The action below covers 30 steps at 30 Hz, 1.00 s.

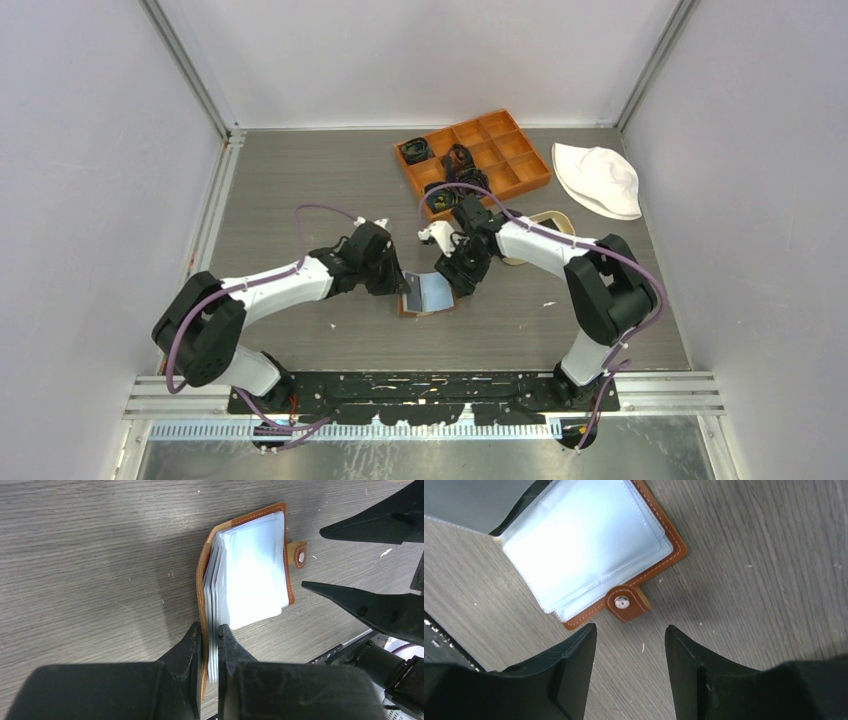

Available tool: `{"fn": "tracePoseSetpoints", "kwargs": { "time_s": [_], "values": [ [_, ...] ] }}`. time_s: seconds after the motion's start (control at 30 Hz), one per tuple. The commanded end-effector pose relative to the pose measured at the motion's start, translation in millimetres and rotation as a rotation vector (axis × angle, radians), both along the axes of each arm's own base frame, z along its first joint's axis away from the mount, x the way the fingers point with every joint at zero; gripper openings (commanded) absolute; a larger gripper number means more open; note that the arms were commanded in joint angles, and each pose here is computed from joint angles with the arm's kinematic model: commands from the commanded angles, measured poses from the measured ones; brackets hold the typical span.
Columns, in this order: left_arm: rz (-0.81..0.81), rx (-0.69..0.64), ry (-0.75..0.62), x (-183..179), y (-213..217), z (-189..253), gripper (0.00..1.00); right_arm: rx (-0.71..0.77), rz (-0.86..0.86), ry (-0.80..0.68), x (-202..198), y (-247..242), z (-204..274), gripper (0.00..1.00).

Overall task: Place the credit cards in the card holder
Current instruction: Close the card holder at the center of the board.

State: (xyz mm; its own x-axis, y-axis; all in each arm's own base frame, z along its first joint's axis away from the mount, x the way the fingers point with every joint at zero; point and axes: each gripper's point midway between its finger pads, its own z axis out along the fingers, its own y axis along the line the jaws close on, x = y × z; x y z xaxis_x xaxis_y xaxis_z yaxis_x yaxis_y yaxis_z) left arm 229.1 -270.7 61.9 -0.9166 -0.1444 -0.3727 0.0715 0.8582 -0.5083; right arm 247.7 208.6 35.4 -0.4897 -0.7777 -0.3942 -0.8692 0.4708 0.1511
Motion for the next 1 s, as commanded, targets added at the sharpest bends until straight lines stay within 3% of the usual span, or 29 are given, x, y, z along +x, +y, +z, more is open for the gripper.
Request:
{"fn": "tracePoseSetpoints", "kwargs": {
  "time_s": [0.0, 0.2, 0.57, 0.7, 0.97],
  "values": [
    [-0.019, 0.089, 0.023, -6.0, 11.5, -10.4, 0.04, 0.0, -0.021, -0.091, 18.6, 12.7, 1.7, 0.58],
    [-0.024, 0.079, 0.025, -6.3, 7.7, -8.0, 0.04, -0.039, -0.015, -0.099, 18.0, 19.1, -8.0, 0.56],
    [-0.028, 0.068, 0.016, -4.8, 5.4, -1.5, 0.08, -0.016, -0.044, -0.132, 24.3, 23.8, 9.4, 0.21],
    [-0.025, 0.033, 0.003, -4.2, 1.2, 5.6, 0.16, 0.031, -0.056, -0.1, 20.7, 30.0, 14.7, 0.13],
    [-0.036, -0.147, -0.038, -8.1, -17.6, 31.2, 0.3, 0.111, -0.097, -0.023, 17.9, 34.5, 22.5, 0.1]
  ]
}}
